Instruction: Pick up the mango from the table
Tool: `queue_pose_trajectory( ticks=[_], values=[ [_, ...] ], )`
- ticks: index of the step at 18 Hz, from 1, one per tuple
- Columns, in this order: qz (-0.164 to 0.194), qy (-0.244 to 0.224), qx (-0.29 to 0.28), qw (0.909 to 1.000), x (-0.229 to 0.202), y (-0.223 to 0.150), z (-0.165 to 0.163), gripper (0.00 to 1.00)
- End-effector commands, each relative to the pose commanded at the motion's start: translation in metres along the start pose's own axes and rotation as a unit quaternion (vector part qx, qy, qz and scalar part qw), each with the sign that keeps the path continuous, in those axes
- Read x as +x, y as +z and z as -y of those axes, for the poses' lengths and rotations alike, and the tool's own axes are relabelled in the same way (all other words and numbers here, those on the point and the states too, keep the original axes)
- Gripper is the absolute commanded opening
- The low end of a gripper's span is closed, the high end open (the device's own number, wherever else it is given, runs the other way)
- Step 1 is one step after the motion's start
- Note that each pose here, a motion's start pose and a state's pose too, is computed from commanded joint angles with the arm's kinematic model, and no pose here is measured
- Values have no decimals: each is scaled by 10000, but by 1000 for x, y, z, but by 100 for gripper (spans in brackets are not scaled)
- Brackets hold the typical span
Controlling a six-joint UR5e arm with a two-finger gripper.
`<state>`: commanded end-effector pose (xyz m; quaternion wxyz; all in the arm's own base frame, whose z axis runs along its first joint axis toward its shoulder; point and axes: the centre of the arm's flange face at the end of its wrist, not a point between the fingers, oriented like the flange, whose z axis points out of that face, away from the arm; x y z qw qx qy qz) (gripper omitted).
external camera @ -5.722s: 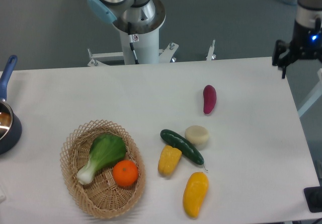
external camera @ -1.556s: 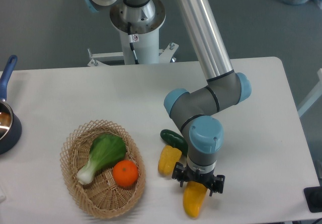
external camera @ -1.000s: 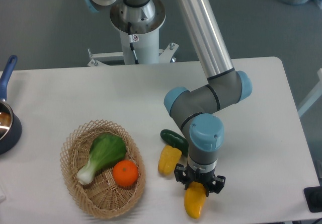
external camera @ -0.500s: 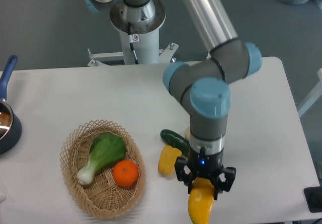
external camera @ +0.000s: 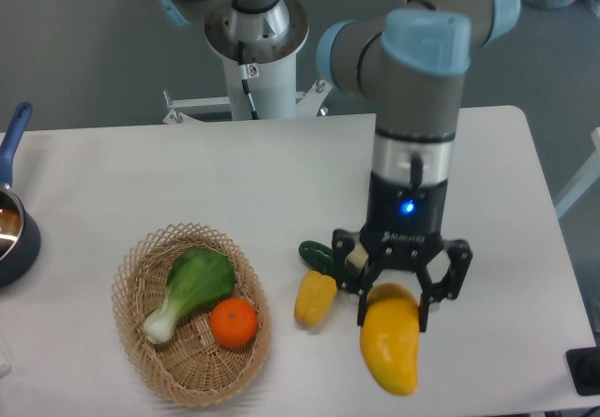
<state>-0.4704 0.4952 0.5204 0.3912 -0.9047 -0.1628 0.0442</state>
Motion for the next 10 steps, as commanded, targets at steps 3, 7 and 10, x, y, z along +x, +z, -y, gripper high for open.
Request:
queue_pose_trajectory(
  ticks=[3,7,10],
  values=[
    [-102,-20,58,9999,0,-2,-1,38],
    [-109,-12,62,9999,1,-2,-1,38],
    [-99,-9,64,9999,1,-3,0,38]
  ],
)
